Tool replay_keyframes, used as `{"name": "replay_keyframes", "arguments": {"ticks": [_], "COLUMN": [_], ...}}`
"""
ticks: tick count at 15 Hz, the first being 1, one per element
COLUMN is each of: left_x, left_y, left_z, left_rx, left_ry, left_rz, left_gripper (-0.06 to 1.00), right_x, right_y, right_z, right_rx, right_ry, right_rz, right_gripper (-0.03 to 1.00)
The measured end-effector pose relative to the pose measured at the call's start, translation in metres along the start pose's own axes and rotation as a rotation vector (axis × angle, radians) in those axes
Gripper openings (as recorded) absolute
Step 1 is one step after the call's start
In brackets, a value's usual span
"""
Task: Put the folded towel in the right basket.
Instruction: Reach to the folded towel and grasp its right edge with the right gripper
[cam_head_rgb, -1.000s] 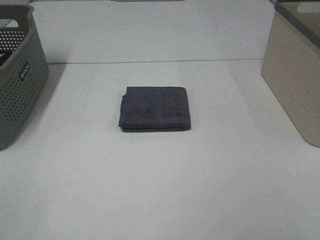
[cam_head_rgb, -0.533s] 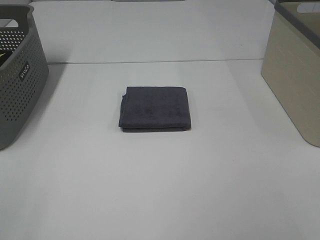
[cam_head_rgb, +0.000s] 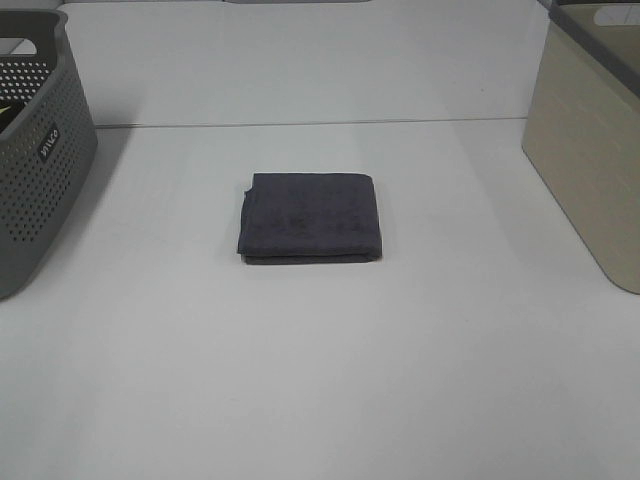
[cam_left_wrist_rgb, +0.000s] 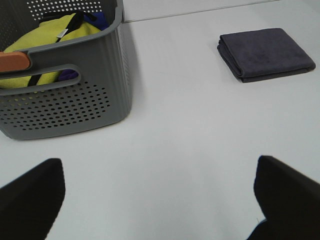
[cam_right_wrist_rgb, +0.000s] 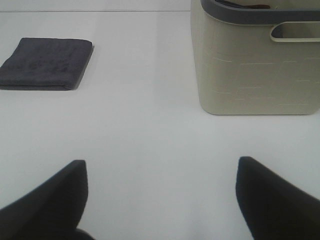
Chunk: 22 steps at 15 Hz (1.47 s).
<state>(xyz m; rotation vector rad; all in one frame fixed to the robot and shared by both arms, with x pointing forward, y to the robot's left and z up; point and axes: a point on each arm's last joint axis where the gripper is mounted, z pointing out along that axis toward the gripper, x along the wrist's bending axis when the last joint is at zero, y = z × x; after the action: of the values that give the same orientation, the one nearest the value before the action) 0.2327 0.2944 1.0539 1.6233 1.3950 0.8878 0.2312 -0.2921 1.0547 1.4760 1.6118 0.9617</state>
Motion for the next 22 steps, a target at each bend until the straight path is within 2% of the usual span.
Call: {"name": "replay_keyframes", "arguments": {"ticks": [22], "left_x": [0.0], "left_y": [0.0], "left_z": [0.0], "left_rx": [0.0], "left_ry": [0.0], "left_rz": [0.0], "left_gripper": [0.98], "right_x": [0.0], "right_y": [0.0], "right_z": [0.0], "right_rx": [0.0], "right_ry": [0.0], "right_rz": [0.0], "right_gripper": [0.77]}}
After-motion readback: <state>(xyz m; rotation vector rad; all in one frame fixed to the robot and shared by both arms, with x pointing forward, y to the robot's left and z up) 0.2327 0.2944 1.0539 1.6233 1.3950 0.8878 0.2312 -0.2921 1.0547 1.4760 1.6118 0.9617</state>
